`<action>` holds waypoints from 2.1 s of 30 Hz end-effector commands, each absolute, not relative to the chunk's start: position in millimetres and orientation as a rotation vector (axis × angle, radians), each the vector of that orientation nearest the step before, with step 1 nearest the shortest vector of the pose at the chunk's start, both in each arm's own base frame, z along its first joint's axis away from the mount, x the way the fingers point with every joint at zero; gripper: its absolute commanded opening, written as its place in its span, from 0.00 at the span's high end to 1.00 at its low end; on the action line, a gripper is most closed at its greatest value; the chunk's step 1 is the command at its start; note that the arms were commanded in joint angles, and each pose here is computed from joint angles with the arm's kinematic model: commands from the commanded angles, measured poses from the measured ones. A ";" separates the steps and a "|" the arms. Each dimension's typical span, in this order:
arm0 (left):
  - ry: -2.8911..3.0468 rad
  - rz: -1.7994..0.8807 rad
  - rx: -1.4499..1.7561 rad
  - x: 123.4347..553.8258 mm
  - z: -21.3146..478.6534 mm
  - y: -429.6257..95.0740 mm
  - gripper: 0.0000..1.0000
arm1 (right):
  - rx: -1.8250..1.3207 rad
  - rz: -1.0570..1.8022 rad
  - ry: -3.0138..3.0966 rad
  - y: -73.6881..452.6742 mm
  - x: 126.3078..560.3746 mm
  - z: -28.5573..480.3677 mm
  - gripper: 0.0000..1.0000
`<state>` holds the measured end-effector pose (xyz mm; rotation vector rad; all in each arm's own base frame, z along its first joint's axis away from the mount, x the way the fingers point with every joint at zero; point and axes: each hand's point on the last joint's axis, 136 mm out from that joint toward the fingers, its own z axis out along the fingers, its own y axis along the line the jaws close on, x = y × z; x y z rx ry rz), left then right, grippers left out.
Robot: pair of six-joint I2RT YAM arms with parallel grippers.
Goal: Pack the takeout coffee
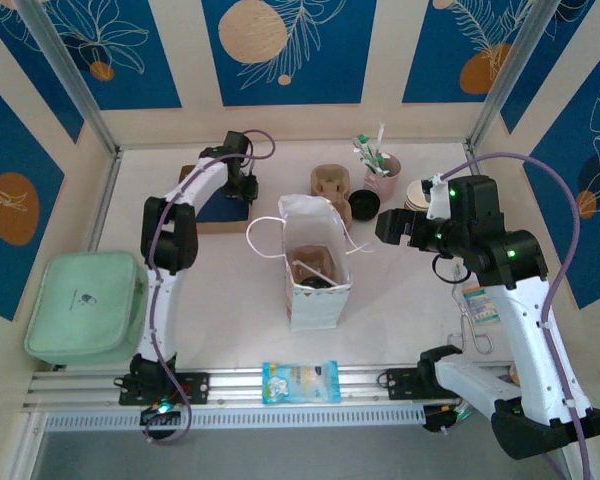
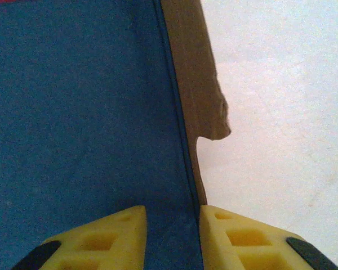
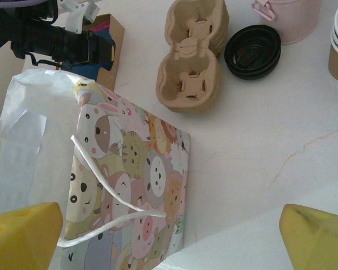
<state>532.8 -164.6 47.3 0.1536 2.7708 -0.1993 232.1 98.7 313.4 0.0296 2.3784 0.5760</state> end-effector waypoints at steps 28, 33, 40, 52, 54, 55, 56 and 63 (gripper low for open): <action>2.743 -0.154 0.159 537.0 71.9 -146.7 1.00 | 0.023 0.623 2.395 101.6 223.3 314.1 0.01; 2.717 -0.159 0.144 538.4 87.0 -142.0 1.00 | 0.027 0.629 2.393 102.2 224.5 313.9 0.01; 2.668 -0.184 0.131 538.4 107.6 -139.7 1.00 | 0.024 0.640 2.398 104.3 225.8 312.9 0.01; 2.720 -0.224 0.147 534.7 89.7 -145.6 0.75 | 0.027 0.646 2.408 105.1 225.3 309.2 0.01; 2.734 -0.228 0.151 533.9 82.3 -147.1 0.70 | 0.029 0.648 2.411 105.2 225.4 308.2 0.01; 2.741 -0.228 0.149 533.6 78.9 -147.1 0.68 | 0.027 0.649 2.411 105.5 225.4 308.4 0.01; 2.745 -0.234 0.149 533.5 76.2 -148.3 0.67 | 0.029 0.649 2.412 105.2 225.5 308.0 0.01; 2.771 -0.258 0.150 533.2 60.2 -154.0 0.66 | 0.034 0.651 2.417 105.8 226.9 307.1 0.01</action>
